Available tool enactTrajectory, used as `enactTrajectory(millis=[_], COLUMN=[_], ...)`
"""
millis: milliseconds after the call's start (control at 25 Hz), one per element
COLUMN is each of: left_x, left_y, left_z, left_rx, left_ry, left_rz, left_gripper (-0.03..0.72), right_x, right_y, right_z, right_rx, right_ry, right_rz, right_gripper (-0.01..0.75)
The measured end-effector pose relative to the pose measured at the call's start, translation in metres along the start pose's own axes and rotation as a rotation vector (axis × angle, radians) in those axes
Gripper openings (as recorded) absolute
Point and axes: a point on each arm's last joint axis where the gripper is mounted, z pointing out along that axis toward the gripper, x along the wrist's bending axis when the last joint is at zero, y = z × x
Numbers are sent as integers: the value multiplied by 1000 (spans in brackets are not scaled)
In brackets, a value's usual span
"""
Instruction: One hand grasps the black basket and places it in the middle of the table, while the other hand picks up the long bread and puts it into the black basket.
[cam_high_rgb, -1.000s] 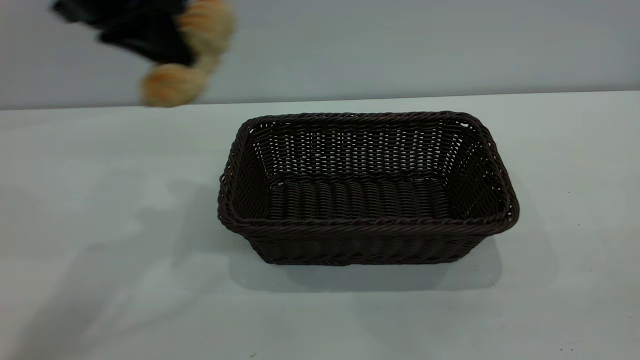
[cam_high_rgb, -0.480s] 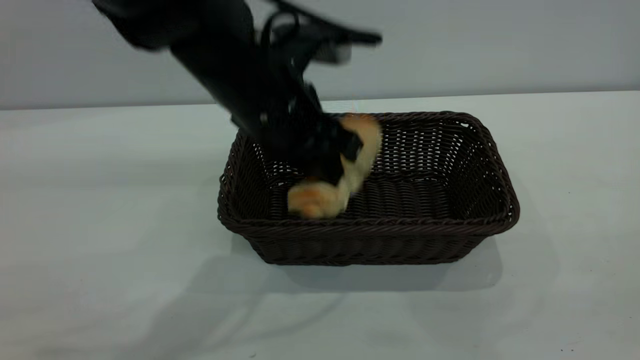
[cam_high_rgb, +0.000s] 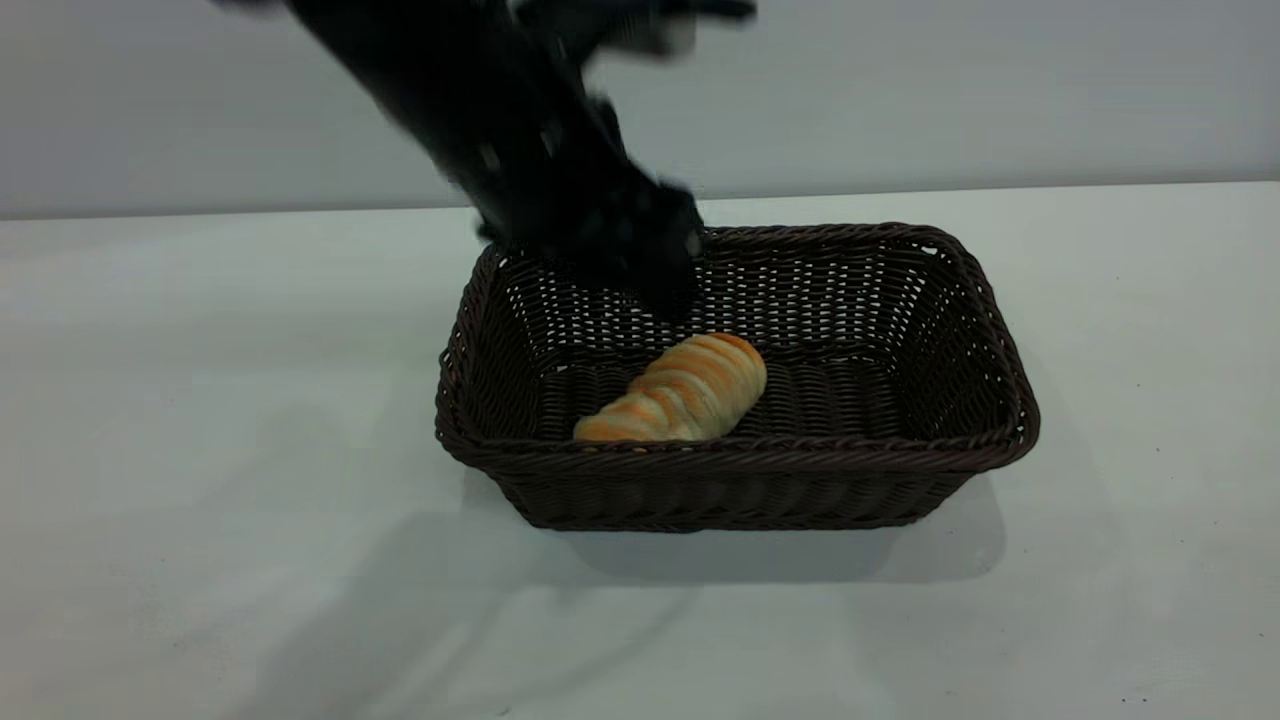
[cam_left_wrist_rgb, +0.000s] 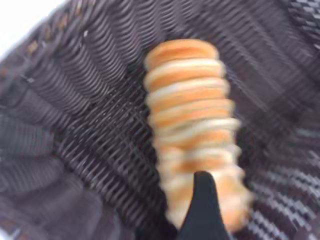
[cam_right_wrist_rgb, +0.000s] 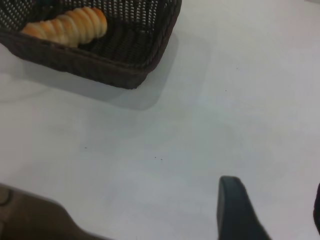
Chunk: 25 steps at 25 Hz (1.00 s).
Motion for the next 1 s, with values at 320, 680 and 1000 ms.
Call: enactTrajectory(millis=[320,680,1000], left_x=[-17,-41,-52], left_y=[-5,-70,-162], left_z=[-151,-275,-270], left_rx=[46,110,156], left_ry=[93,145,142], left_rz=[84,31,-53], left_gripper=[581,579,579], right_x=[0,1,2], right_y=[0,0,0], right_z=[0,0,0], right_rx=[-1,-3,-5], right_ry=[0,16,24], right_rz=[0,9,12], right_gripper=[430,471,471])
